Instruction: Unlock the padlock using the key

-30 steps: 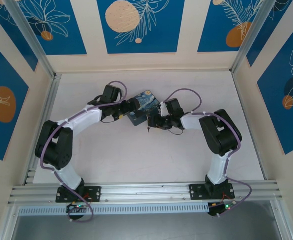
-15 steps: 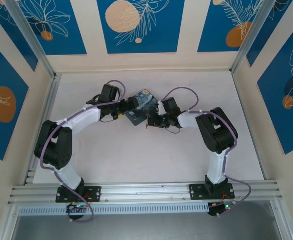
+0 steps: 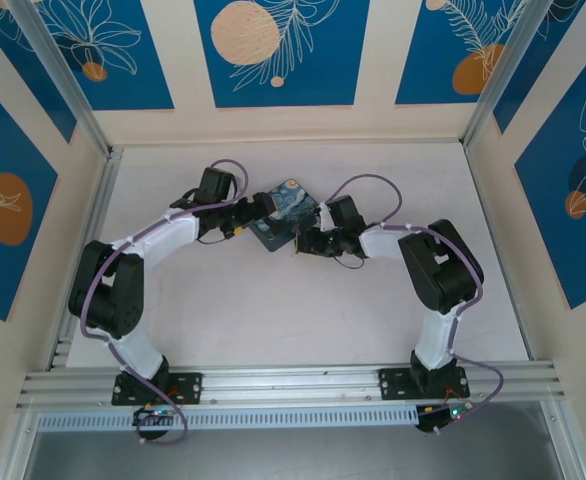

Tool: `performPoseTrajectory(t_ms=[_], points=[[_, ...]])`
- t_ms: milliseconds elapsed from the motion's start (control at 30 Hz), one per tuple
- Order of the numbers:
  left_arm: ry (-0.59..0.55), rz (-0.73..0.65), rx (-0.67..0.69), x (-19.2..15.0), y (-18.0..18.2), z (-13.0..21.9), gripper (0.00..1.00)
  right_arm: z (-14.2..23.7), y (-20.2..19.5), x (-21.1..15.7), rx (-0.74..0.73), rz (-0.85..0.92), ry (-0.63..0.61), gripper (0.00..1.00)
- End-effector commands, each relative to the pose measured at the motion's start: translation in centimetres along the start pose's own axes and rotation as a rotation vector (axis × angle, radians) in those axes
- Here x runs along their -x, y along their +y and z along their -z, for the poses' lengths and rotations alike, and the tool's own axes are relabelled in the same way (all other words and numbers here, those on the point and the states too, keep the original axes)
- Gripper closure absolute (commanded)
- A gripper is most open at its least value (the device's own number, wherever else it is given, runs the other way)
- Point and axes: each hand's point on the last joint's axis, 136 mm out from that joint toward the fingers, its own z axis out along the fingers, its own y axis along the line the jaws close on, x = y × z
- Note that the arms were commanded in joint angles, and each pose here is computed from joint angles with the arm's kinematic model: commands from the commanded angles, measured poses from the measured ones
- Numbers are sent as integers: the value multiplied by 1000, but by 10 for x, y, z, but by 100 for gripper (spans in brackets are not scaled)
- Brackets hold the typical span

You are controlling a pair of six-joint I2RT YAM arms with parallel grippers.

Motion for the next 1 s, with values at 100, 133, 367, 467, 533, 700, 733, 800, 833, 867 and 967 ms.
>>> performPoseTrajectory(t_ms=[100,133,367,467,533,700,733,800,833,867,967], points=[[-24,-41,2,10,-2,6,0,35,-3,-2,26,-70,-44,61],[-27,-48,5,11,-2,7,0,38,-2,-1,33,-76,-54,60],[-39,-125,98,14,6,15,0,38,4,2,78,-90,-57,52],[-38,-143,117,14,7,17,0,30,7,3,107,-93,-41,61],[-36,-144,115,13,7,17,0,24,10,4,117,-87,-35,62],[-26,-143,106,11,7,14,0,10,14,5,120,-76,-16,64],[-23,-142,105,11,7,14,0,8,14,5,119,-76,-13,64],[-18,-140,103,10,7,12,0,4,14,6,116,-78,-14,65],[-18,-139,102,10,7,12,0,3,14,7,116,-81,-14,64],[-18,-138,102,9,7,13,0,2,14,8,118,-83,-17,65],[-13,-133,101,8,8,11,0,-2,14,9,117,-86,-14,65]])
